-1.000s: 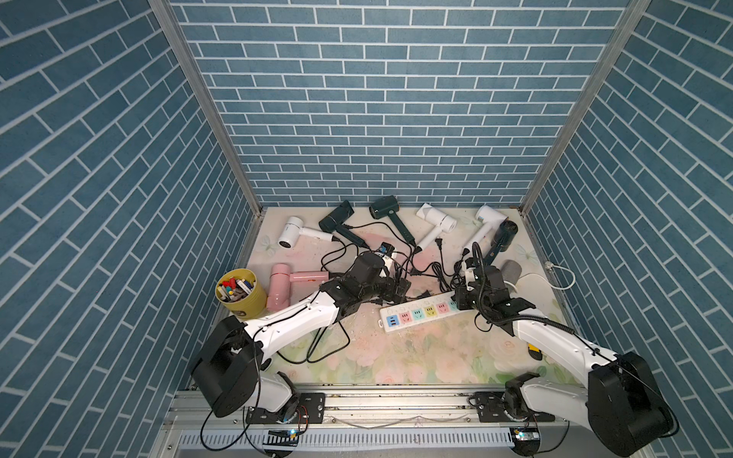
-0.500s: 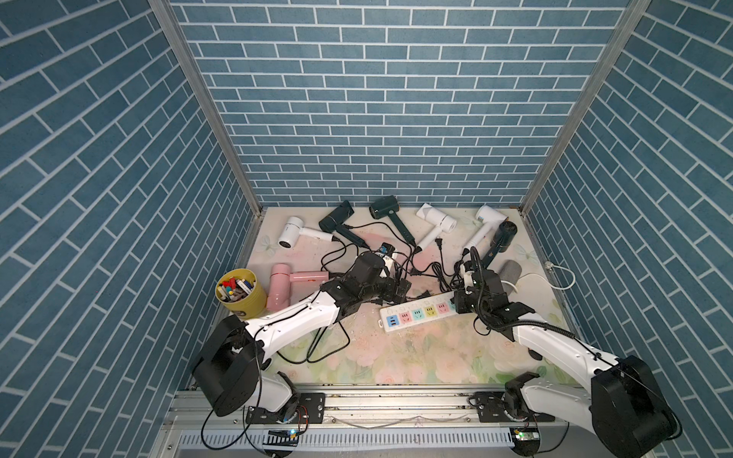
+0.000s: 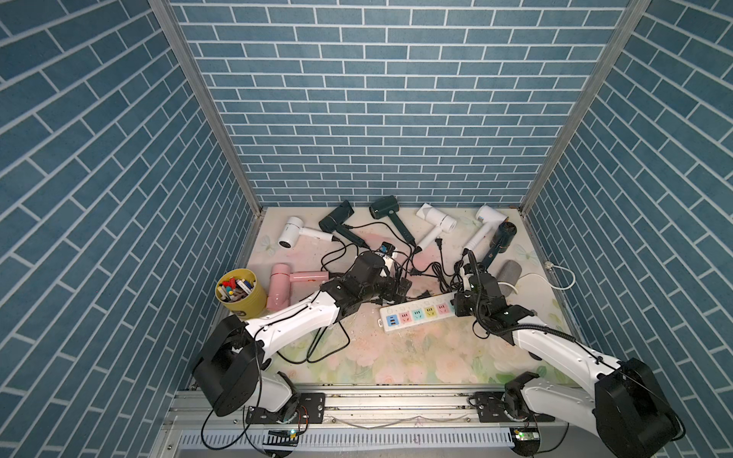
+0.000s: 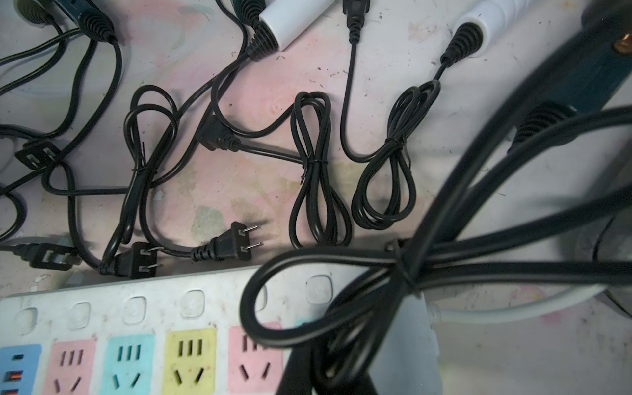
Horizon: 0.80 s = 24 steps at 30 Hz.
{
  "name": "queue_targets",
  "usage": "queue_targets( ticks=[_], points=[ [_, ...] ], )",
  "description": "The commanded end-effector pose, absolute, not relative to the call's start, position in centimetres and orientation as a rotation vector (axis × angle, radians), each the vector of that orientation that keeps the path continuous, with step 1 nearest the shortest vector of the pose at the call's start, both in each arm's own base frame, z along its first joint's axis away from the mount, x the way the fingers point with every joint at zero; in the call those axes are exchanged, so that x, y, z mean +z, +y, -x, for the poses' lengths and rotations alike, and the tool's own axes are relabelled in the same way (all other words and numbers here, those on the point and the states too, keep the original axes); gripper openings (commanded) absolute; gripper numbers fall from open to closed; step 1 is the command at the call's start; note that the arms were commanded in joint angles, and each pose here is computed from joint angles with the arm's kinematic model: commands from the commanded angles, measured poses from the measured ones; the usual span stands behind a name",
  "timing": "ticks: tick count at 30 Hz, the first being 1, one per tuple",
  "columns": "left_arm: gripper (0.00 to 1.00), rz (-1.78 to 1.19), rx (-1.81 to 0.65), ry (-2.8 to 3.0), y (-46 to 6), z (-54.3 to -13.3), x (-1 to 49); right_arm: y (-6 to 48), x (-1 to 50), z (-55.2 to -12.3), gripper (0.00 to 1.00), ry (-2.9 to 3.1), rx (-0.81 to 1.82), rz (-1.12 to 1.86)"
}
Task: Charge the blow dryers
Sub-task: Insert the plug into the socket.
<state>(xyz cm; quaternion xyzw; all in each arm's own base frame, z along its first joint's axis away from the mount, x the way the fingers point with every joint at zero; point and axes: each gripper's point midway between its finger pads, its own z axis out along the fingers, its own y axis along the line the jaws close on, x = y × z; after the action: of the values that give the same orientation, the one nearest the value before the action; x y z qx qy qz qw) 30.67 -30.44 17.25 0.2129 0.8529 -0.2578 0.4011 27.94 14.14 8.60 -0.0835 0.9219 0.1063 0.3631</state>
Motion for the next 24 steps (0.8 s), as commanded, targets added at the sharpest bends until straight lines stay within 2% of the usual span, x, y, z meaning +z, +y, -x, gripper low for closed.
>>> queue_targets(
  ticks=[1,13,24],
  points=[
    [0.99,-0.554,-0.644,2.170,-30.3,-30.5,16.4,13.3,7.3,-26.3,0.00,2.455,0.198,0.197],
    [0.99,-0.554,-0.637,2.174,-30.2,-30.5,16.2,12.2,4.5,-24.1,0.00,2.582,0.051,0.114],
    [0.99,-0.551,-0.641,2.163,-30.1,-30.4,16.6,12.4,2.9,-22.7,0.00,2.653,0.075,0.050]
  ],
)
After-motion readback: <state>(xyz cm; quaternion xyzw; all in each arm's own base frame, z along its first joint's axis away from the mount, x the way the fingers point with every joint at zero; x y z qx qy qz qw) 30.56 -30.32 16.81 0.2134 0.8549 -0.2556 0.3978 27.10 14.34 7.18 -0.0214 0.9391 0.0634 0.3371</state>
